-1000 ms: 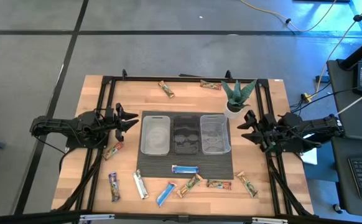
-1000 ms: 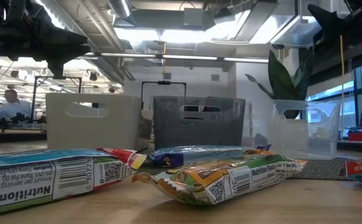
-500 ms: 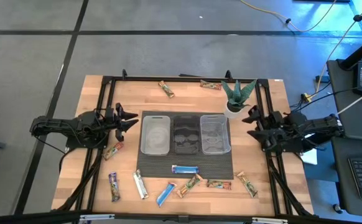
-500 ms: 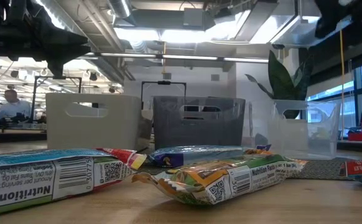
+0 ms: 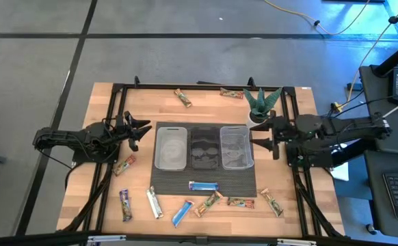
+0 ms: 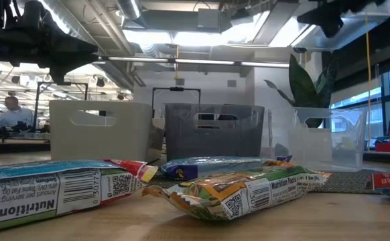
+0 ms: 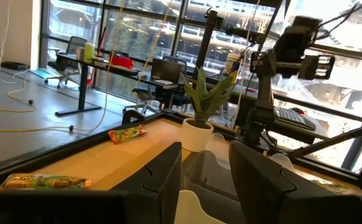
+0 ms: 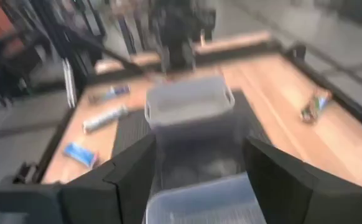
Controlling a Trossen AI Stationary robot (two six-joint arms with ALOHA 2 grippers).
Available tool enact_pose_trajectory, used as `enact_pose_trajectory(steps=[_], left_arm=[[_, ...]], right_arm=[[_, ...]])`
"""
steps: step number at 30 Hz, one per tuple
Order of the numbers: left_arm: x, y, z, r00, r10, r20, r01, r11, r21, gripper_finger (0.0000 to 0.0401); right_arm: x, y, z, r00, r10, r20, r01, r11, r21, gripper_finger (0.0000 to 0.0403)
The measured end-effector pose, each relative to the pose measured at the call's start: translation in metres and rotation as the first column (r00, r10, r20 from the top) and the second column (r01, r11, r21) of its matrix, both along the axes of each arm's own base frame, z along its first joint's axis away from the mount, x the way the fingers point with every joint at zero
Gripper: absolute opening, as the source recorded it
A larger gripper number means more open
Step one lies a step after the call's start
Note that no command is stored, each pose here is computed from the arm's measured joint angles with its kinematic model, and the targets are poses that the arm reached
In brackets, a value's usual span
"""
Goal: Pick and place Granola Bars by type
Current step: Put the orange granola bar into the transparent bin
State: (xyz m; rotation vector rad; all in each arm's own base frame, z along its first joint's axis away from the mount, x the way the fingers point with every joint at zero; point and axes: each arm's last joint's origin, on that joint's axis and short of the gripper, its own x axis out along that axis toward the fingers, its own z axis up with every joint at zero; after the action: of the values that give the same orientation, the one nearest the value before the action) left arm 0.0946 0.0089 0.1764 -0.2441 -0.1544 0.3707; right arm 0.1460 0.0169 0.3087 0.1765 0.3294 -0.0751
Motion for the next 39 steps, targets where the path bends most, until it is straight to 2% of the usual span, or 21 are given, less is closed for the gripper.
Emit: enact_pose_trajectory(steps=[5,9,11,13,17,19,22,28,31,35,39], left_arm=[[0.000,0.000,0.000,1.000,0.007,0.000,-0.007,1.000,-0.001,0.0128],[0.000,0.000,0.000,1.000,0.012,0.000,-0.012,1.000,-0.002,0.0128],[0.000,0.000,0.000,1.000,0.014,0.000,-0.014,1.000,-0.002,0.0128],[0.000,0.000,0.000,1.000,0.017,0.000,-0.017,1.000,-0.002,0.0128],[0.000,0.001,0.000,0.999,0.043,-0.007,-0.043,0.999,0.011,0.0128],[-0.001,0.002,0.000,0.998,0.065,-0.013,-0.065,0.998,0.025,0.0128],[-0.001,0.003,0.000,0.994,0.109,-0.025,-0.107,0.993,0.047,0.0128],[-0.002,0.004,0.000,0.987,0.153,-0.040,-0.149,0.986,0.080,0.0128],[-0.002,0.004,0.000,0.987,0.153,-0.040,-0.150,0.986,0.079,0.0128],[-0.002,0.004,0.000,0.987,0.153,-0.040,-0.150,0.986,0.080,0.0128],[-0.002,0.004,0.000,0.988,0.153,-0.036,-0.150,0.986,0.079,0.0128]], right_arm=[[0.015,0.002,0.032,0.971,-0.038,-0.236,0.050,0.998,0.045,0.0240],[0.023,0.006,0.038,0.888,-0.102,-0.448,0.181,0.974,0.137,0.0240],[0.024,0.012,0.033,0.808,-0.105,-0.580,0.260,0.947,0.191,0.0240],[0.024,0.019,0.024,0.705,-0.097,-0.703,0.350,0.909,0.226,0.0240],[0.026,0.039,0.003,0.517,-0.068,-0.854,0.506,0.828,0.241,0.0240],[0.029,0.054,-0.009,0.451,-0.031,-0.892,0.541,0.804,0.246,0.0240],[0.034,0.079,-0.025,0.363,0.009,-0.932,0.548,0.807,0.221,0.0240],[0.037,0.130,-0.062,0.213,-0.056,-0.975,0.564,0.822,0.076,0.0240],[0.039,0.154,-0.080,0.194,-0.073,-0.978,0.578,0.814,0.054,0.0240],[0.044,0.181,-0.103,0.196,-0.048,-0.979,0.597,0.798,0.080,0.0240],[0.042,0.195,-0.125,0.141,-0.108,-0.984,0.603,0.797,-0.001,0.0240]])
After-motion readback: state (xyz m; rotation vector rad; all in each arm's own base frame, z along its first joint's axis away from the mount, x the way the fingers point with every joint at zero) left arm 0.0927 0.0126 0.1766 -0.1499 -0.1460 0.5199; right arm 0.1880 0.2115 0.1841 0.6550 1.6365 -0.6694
